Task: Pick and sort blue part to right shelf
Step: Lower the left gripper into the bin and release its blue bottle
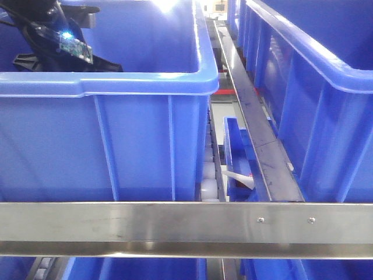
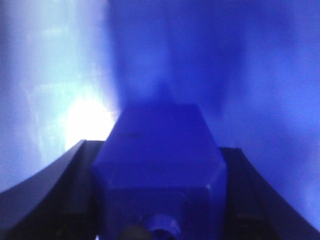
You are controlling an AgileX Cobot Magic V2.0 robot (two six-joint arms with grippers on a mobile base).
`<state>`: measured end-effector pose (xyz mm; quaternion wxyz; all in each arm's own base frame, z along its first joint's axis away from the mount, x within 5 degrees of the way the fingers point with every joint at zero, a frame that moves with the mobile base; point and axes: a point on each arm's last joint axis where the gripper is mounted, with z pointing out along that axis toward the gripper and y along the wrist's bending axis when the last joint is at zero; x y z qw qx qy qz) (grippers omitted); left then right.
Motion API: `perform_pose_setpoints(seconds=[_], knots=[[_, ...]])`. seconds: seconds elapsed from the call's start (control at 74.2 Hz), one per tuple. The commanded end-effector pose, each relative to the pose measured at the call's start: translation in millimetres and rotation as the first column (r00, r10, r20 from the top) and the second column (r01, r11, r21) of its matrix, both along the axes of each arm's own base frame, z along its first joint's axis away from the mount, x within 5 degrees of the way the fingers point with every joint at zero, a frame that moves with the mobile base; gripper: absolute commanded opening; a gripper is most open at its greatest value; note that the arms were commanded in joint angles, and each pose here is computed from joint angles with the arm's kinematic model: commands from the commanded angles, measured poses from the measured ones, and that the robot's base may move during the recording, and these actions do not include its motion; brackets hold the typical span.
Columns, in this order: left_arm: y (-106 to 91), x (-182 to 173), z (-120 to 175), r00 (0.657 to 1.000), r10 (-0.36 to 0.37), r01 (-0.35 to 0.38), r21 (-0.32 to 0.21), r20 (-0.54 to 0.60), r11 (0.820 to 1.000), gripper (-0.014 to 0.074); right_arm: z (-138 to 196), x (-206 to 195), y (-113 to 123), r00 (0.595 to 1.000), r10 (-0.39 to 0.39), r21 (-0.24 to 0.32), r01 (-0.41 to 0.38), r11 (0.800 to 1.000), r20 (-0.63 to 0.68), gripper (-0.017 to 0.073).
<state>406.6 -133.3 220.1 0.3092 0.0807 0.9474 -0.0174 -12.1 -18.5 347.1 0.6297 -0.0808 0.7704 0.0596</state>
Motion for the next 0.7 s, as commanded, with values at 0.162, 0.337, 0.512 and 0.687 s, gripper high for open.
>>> perform_pose_setpoints(seconds=[0.162, 0.337, 0.512, 0.687], knots=[[5.9, 3, 28, 0.997, 0.023, -0.020, -0.040, 0.080, 0.999, 0.0375, 15, 2, 0, 0.996, 0.000, 0.001, 0.000, 1.000, 0.084, 0.0289], [6.6, 1, 32, 0.996, 0.023, -0.019, -0.040, 0.085, 0.999, 0.0601, 14, 2, 0, 0.997, -0.001, 0.001, 0.000, 1.000, 0.081, 0.0289], [9.1, -7, 56, 0.991, 0.026, -0.018, -0.060, 0.134, 0.998, 0.0672, 14, 2, 0, 0.997, -0.001, 0.001, 0.000, 1.000, 0.081, 0.0289], [18.0, -30, 99, 0.983, 0.044, -0.030, -0.078, 0.178, 0.997, 0.0631, 14, 2, 0, 0.997, -0.003, -0.002, 0.003, 1.000, 0.082, 0.0289]])
